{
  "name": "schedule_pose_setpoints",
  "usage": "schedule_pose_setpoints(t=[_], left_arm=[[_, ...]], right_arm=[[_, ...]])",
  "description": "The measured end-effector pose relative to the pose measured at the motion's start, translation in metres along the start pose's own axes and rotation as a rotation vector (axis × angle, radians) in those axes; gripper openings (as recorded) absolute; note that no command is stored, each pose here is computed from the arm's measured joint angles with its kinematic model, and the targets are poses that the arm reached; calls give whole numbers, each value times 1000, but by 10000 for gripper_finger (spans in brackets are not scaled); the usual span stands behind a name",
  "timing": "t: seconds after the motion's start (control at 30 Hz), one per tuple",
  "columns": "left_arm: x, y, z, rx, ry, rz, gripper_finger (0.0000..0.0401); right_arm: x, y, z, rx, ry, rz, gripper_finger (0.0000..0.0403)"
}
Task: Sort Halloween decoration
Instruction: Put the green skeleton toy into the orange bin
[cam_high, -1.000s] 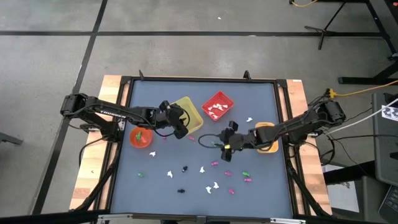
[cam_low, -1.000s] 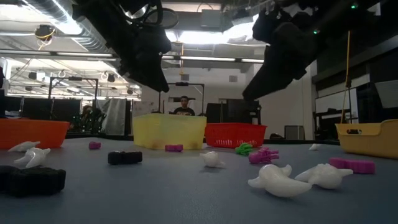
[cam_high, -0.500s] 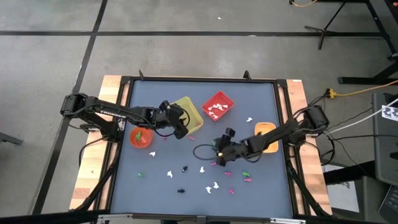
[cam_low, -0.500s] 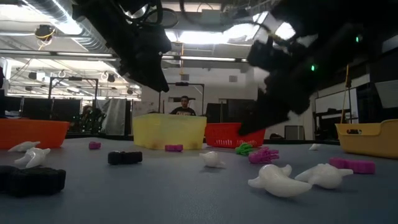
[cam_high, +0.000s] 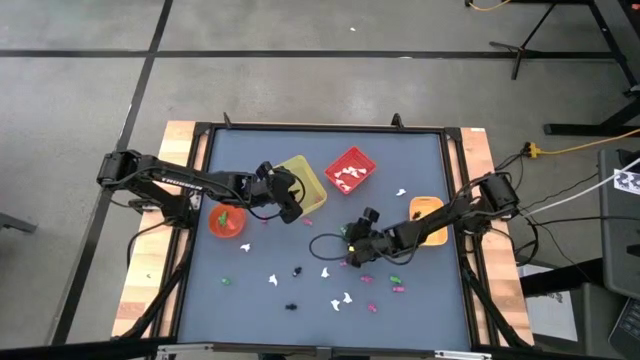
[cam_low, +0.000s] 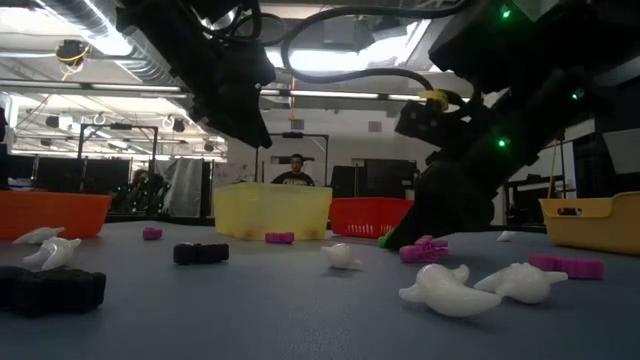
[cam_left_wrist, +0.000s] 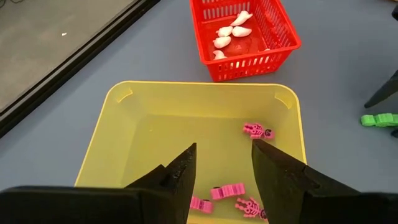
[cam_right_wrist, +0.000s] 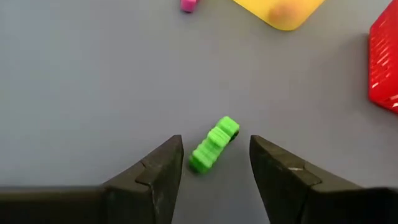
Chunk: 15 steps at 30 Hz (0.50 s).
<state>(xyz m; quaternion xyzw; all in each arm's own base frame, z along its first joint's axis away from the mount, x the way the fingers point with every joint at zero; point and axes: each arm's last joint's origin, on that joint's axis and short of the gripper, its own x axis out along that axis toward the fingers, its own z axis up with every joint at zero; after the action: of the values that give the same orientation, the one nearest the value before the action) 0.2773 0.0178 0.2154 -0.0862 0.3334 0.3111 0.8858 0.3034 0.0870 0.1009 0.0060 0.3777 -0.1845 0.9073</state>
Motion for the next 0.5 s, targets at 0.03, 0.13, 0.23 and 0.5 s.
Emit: schedule_pose_setpoints(t=[0.03,0.13,0.23,0.5], left_arm=[[0,0,0,0,0,0,139],[0,0,0,0,0,0,139],[0,0,0,0,0,0,139],[0,0,0,7,0,0,139]], right_arm=[[0,0,0,3,1,2,177],[0,0,0,4,3,8,144],[0,1,0,4,5,15,107],[0,1,0,2,8,16,28]])
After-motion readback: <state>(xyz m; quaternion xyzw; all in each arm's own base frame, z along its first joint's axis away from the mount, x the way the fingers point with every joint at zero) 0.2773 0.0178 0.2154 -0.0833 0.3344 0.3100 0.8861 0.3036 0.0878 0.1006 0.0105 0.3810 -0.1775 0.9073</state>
